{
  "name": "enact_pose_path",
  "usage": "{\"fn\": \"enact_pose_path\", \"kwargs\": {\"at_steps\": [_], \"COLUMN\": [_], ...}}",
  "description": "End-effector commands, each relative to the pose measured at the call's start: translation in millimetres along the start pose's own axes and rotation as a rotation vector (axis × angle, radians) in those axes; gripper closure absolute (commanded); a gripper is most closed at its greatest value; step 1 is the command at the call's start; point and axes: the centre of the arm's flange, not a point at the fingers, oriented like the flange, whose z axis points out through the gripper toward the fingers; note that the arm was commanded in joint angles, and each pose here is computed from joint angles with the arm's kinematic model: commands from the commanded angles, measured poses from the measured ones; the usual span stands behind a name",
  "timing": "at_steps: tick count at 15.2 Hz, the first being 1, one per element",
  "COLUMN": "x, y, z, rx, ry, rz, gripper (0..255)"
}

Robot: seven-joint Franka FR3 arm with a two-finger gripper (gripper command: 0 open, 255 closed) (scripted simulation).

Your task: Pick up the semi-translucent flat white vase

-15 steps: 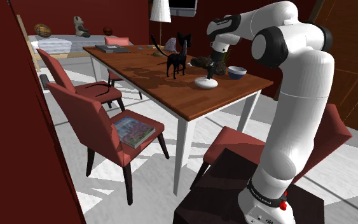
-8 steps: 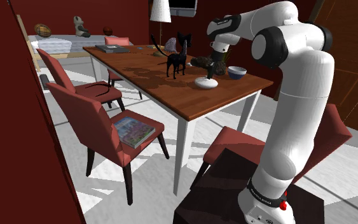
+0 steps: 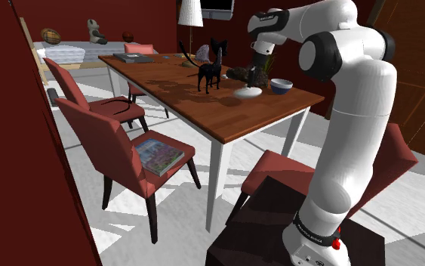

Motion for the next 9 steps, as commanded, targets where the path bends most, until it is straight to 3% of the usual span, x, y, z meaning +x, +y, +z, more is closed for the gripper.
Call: {"fn": "enact_pose_path", "kwargs": {"at_steps": [1, 9], "x": [2.4, 7.1], "y": [-0.4, -2.0], "z": [-10.5, -42.6], "rx": [0.000, 0.000], "ry": [0.000, 0.000], "rz": [0.000, 0.000], "gripper": [255, 255]}}
